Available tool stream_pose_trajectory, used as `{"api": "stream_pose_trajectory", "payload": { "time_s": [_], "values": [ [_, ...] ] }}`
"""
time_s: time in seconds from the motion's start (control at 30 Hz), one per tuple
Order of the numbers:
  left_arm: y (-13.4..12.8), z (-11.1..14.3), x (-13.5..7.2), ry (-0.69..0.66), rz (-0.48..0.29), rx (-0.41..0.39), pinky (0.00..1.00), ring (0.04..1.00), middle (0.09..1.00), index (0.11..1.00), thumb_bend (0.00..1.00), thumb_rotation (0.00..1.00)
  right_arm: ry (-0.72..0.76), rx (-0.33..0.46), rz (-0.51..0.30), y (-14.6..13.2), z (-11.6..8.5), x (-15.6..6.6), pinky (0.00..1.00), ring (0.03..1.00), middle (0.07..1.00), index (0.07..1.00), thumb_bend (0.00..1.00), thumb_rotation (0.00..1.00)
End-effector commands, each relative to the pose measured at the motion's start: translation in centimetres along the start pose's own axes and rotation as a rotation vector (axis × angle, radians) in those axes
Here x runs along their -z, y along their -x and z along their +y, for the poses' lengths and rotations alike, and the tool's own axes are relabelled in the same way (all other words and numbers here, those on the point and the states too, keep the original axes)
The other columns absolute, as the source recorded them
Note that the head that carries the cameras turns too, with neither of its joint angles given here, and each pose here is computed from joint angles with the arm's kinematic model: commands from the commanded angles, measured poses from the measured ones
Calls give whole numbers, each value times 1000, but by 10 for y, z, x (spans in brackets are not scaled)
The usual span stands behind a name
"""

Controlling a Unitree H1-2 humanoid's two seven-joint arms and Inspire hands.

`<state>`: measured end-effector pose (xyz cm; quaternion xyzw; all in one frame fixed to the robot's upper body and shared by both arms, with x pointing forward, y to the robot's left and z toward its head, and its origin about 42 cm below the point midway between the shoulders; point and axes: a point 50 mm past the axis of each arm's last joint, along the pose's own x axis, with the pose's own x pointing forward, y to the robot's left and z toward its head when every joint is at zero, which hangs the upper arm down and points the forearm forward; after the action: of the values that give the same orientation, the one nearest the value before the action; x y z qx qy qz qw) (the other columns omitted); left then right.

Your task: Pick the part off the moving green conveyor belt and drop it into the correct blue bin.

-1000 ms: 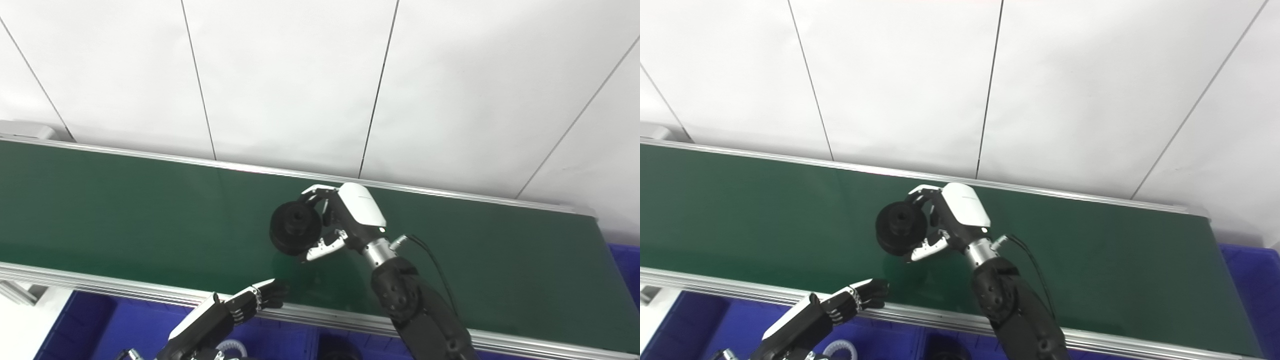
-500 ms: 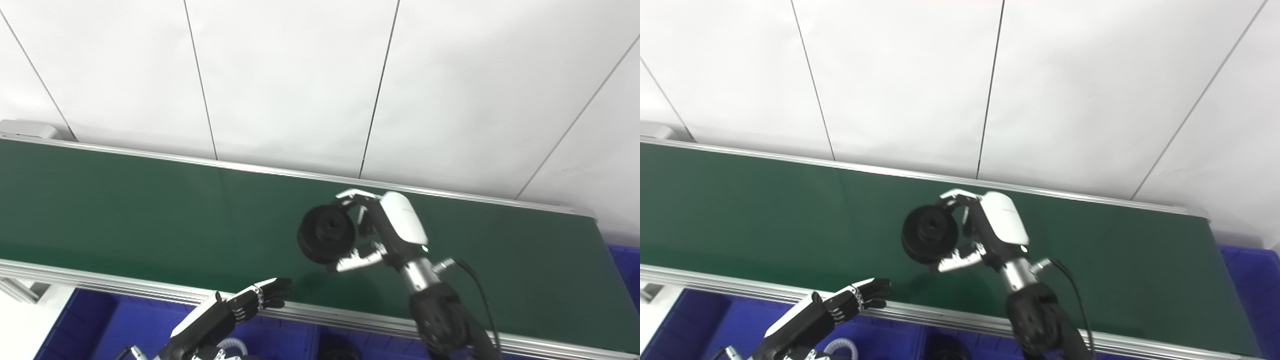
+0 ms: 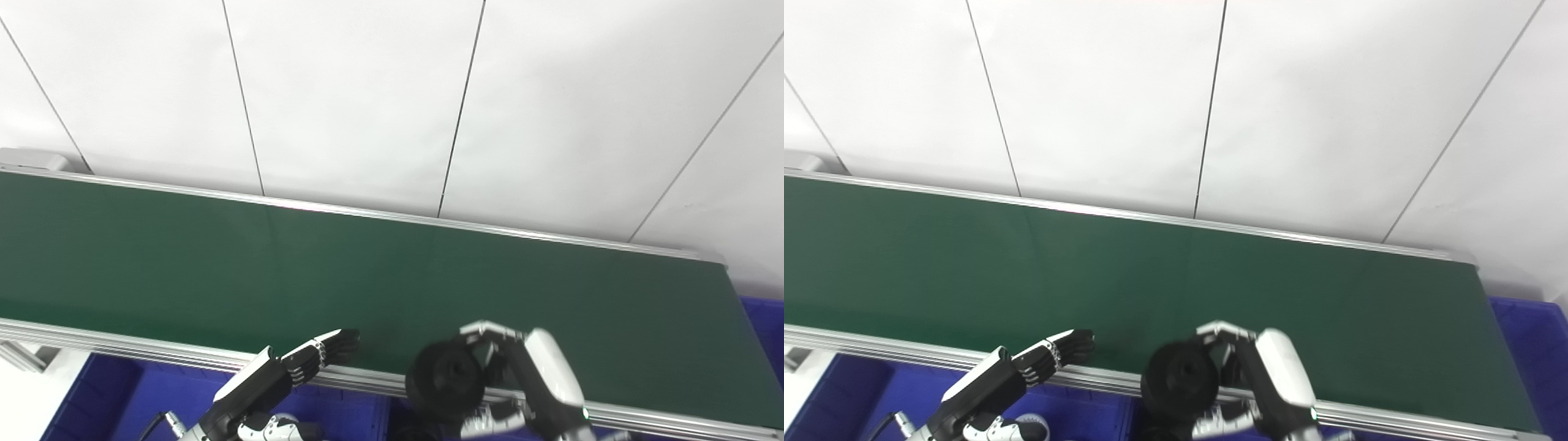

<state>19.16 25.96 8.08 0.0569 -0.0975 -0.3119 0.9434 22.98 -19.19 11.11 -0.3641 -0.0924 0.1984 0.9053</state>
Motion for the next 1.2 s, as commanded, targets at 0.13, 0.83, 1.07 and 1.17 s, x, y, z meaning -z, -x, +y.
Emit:
{"api": "stream_pose_trajectory", "payload": {
  "time_s": [0.13, 0.83, 1.07, 1.17],
  "values": [
    [-5, 6, -13, -39, -71, 1, 920, 942, 948, 941, 490, 613, 10, -53, 1, 25, 5, -1, 198, 252, 344, 487, 520, 123],
    [-20, 29, -41, 16, -103, 5, 951, 962, 967, 935, 506, 605, 97, -214, 98, 25, 11, -28, 762, 825, 845, 837, 742, 491],
    [-20, 22, -41, 9, -83, 12, 931, 952, 961, 928, 476, 553, 68, -134, 118, 31, 6, -28, 761, 821, 847, 856, 722, 431],
    [-21, 21, -39, 4, -84, 15, 930, 951, 959, 928, 476, 563, 66, -104, 105, 30, 3, -28, 749, 811, 839, 850, 716, 429]
  ]
}}
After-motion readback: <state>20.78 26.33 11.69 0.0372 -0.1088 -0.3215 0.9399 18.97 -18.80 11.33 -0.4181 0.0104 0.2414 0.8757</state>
